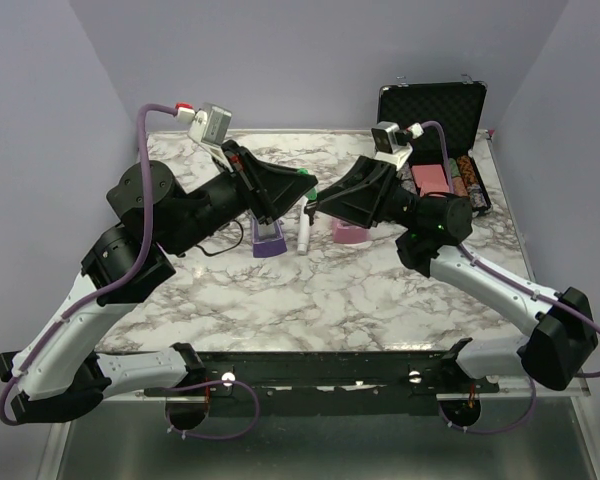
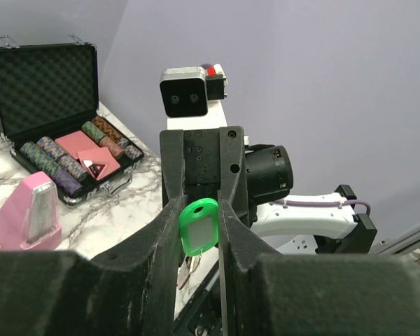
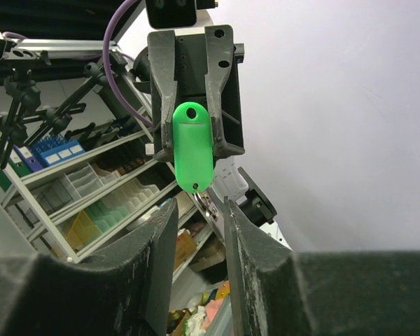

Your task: Remove the keys from the keyring

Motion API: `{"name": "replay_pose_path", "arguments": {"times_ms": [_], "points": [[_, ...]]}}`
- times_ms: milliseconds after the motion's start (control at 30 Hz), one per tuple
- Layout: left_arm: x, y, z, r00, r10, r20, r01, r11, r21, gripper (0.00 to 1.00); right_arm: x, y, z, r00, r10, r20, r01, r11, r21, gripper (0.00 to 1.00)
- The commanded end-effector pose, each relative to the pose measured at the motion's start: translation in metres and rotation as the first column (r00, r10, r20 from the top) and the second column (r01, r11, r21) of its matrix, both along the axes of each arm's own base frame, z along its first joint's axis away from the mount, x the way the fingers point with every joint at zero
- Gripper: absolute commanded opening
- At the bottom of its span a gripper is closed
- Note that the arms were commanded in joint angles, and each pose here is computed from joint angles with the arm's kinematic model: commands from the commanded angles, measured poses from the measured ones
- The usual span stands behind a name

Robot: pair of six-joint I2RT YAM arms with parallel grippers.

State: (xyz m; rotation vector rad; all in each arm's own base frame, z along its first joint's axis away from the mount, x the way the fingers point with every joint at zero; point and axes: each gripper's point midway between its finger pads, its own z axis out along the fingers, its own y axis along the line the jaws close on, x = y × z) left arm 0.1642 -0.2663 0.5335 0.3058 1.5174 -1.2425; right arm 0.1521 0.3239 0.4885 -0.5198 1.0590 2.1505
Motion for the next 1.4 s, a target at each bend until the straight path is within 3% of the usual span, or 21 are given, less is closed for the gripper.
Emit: {"name": "replay_pose_path", "arguments": {"times_ms": [0,67,233,467,700,767,800,867,967,1167,1267,1367], "points": [[-0.006,0.004,0.007,1.0,-0.008,0.011,0.009,0.999,-0.031,0.11,-0.005,-0.001,0.015,0.999,-0.01,0.05,0.007,0.999,0.051,0.34],[-0.006,0.004,0.008,1.0,-0.007,0.01,0.007,0.999,-0.033,0.11,-0.003,0.0,0.014,0.999,-0.01,0.049,0.008,0.999,0.045,0.29],[-0.006,0.006,0.008,1.0,-0.001,0.012,0.001,0.999,-0.036,0.11,-0.004,0.0,0.011,0.999,-0.009,0.042,0.008,0.999,0.043,0.28],[-0.005,0.007,0.007,1.0,0.007,0.006,-0.007,0.999,-0.04,0.11,-0.001,0.002,0.011,0.999,-0.021,0.036,0.02,0.999,0.027,0.08],[-0.006,0.008,0.003,1.0,0.005,0.006,-0.004,0.999,-0.037,0.16,-0.001,0.003,0.012,0.999,-0.032,0.037,0.031,0.999,0.013,0.01],[-0.006,0.009,0.001,1.0,0.008,0.005,-0.008,1.0,-0.029,0.37,0.0,0.003,0.011,0.998,-0.041,0.04,0.041,0.999,0.004,0.01],[-0.007,0.011,-0.001,1.0,0.012,0.004,-0.012,1.0,-0.021,0.55,-0.002,0.003,0.01,0.998,-0.038,0.045,0.038,0.999,-0.006,0.01],[-0.009,0.018,-0.004,1.0,0.026,0.008,-0.026,1.0,0.008,0.8,-0.003,0.005,0.006,0.997,-0.041,0.059,0.044,0.998,-0.043,0.01],[-0.008,0.035,-0.007,0.997,0.078,0.019,-0.079,0.995,0.064,0.94,-0.002,0.011,-0.004,0.993,-0.06,0.099,0.075,0.985,-0.153,0.01],[-0.023,0.061,-0.015,0.994,0.076,0.075,-0.09,0.975,0.202,0.96,0.01,0.018,-0.042,0.97,-0.096,0.223,0.194,0.859,-0.474,0.01],[-0.024,0.069,-0.026,0.993,0.087,0.077,-0.104,0.961,0.255,0.95,0.024,0.014,-0.065,0.964,-0.115,0.24,0.244,0.745,-0.621,0.01],[-0.022,0.071,-0.035,0.992,0.102,0.072,-0.117,0.957,0.266,0.94,0.041,0.005,-0.097,0.961,-0.164,0.222,0.276,0.585,-0.763,0.01]]}}
